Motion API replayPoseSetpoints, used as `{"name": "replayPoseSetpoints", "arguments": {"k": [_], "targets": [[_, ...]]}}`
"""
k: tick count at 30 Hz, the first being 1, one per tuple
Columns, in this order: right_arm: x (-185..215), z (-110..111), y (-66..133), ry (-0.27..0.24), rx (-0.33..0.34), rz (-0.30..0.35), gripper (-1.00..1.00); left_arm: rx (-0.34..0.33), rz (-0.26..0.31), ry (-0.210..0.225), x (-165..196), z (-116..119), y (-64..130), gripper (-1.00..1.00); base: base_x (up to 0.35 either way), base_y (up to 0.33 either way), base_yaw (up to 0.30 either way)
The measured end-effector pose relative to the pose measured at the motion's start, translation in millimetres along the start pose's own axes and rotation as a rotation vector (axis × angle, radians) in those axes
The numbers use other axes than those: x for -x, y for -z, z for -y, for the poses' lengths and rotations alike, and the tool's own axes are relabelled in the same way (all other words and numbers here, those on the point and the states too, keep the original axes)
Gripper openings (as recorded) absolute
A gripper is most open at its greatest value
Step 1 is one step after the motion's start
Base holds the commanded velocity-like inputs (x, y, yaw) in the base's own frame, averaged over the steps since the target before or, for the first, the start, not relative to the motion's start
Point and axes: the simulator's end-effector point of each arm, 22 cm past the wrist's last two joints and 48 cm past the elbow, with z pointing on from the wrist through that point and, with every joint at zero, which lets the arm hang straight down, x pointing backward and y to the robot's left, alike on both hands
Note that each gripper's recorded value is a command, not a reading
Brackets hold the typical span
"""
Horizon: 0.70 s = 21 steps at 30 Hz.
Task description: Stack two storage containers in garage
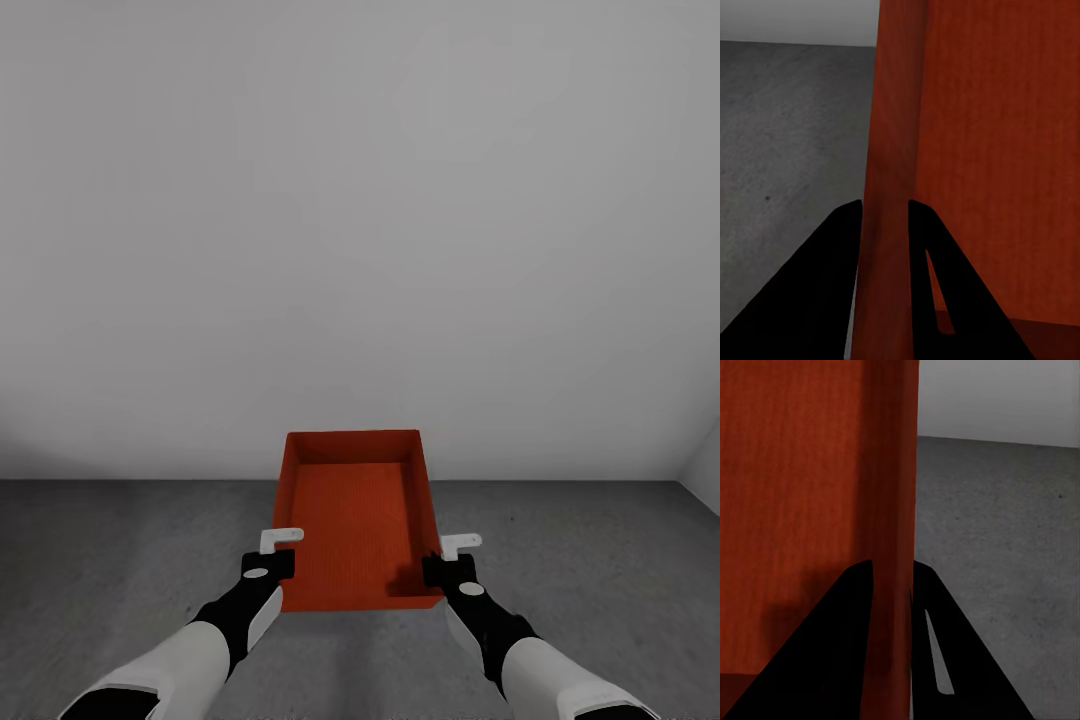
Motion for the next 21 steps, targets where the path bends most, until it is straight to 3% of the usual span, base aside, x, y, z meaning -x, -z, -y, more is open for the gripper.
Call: {"name": "replayPoseSetpoints", "arguments": {"k": [21], "targets": [[-18.9, -1.4, -6.9, 0.001, 0.003, -0.034, -1.0, 0.001, -0.033, -0.004, -18.6, 0.5, -8.4, -1.0, 0.0, 0.0, 0.0]]}}
